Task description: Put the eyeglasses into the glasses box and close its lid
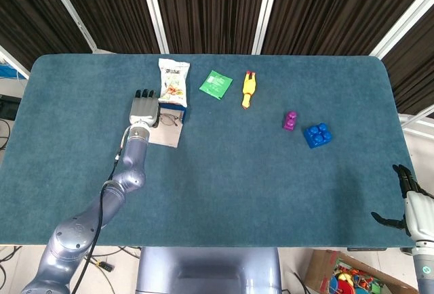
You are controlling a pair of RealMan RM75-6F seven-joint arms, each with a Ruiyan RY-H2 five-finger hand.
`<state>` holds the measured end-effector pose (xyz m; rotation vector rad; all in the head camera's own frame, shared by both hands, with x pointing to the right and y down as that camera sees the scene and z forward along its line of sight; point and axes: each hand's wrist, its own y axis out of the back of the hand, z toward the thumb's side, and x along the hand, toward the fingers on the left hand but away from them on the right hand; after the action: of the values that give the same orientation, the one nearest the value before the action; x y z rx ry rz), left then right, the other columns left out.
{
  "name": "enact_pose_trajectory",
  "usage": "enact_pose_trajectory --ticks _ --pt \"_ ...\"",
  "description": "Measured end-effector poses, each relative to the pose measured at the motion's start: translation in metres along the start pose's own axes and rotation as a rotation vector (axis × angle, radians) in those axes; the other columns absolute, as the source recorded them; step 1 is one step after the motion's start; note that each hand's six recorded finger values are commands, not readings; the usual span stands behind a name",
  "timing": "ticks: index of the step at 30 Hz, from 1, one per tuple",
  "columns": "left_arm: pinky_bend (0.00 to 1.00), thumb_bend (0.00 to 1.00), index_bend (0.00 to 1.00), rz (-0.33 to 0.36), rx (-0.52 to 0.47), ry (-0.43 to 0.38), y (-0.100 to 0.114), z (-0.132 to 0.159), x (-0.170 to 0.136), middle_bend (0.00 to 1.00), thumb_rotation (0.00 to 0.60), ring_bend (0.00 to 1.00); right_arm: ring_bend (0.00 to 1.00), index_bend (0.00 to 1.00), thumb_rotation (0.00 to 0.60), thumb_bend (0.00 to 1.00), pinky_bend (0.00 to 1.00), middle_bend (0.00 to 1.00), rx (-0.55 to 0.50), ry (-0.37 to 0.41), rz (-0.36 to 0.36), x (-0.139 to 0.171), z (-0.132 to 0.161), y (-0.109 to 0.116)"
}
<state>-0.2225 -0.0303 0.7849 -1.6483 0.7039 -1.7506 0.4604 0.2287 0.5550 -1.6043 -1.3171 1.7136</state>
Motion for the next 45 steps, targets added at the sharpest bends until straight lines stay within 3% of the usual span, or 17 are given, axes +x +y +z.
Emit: enact_pose_trajectory --ticks 3,8,11,17,25,27,28,29,32,35,37,45 --pt "0.00 0.45 0.47 -0.004 0.001 0.001 -0.001 0.002 0.000 0.09 0.600 0.00 0.19 0.00 0.600 0.13 0.26 0.06 0.000 -0.003 0.001 0.000 0.000 0.000" --pt "0.00 0.45 0.27 -0.017 0.013 -0.003 -0.004 0.003 0.000 0.08 0.600 0.00 0.19 0.00 0.600 0.14 0.26 0.06 0.002 -0.006 0.004 0.000 -0.001 0.000" --pt "0.00 0.45 0.22 -0.032 0.020 -0.007 -0.006 0.004 0.001 0.07 0.600 0.00 0.19 0.00 0.600 0.14 0.26 0.06 0.006 -0.006 0.005 0.000 -0.001 0.000" --pt "0.00 0.44 0.20 0.002 0.036 -0.028 0.002 0.012 -0.002 0.07 0.600 0.00 0.19 0.00 0.600 0.14 0.26 0.06 0.003 -0.007 0.006 0.000 -0.001 0.000" --pt "0.02 0.44 0.16 0.123 0.073 -0.044 0.020 0.007 -0.014 0.08 0.600 0.00 0.19 0.00 0.600 0.14 0.26 0.06 0.001 -0.007 0.008 0.000 -0.001 0.000" --pt "0.11 0.44 0.16 0.128 0.065 -0.062 0.019 0.006 -0.019 0.12 0.600 0.01 0.19 0.00 0.600 0.14 0.26 0.06 -0.001 -0.009 0.007 0.001 -0.001 0.000" --pt "0.22 0.44 0.16 0.130 0.053 -0.075 0.017 0.004 -0.024 0.16 0.600 0.05 0.19 0.00 0.600 0.14 0.26 0.07 -0.003 -0.009 0.007 0.001 -0.001 0.000" --pt "0.35 0.44 0.16 0.130 0.042 -0.086 0.016 0.002 -0.028 0.21 0.600 0.10 0.19 0.00 0.600 0.14 0.26 0.07 -0.004 -0.008 0.007 0.000 -0.001 0.000" --pt "0.57 0.44 0.17 0.123 -0.008 -0.129 0.010 -0.005 -0.046 0.32 0.600 0.27 0.19 0.00 0.600 0.15 0.26 0.07 -0.003 -0.006 0.007 0.000 0.000 -0.001" --pt "0.66 0.45 0.18 0.102 -0.073 -0.166 0.003 -0.018 -0.065 0.42 0.600 0.45 0.19 0.00 0.600 0.15 0.26 0.07 -0.002 -0.007 0.006 0.000 0.000 -0.001" --pt "0.69 0.45 0.18 0.084 -0.121 -0.180 0.001 -0.030 -0.076 0.47 0.600 0.52 0.19 0.00 0.600 0.15 0.26 0.07 -0.001 -0.007 0.007 0.000 0.000 -0.001" --pt "0.71 0.50 0.13 -0.006 -0.190 -0.194 -0.012 -0.050 -0.097 0.62 0.600 0.61 0.19 0.00 0.600 0.15 0.26 0.07 -0.001 -0.007 0.003 0.000 0.000 0.000"
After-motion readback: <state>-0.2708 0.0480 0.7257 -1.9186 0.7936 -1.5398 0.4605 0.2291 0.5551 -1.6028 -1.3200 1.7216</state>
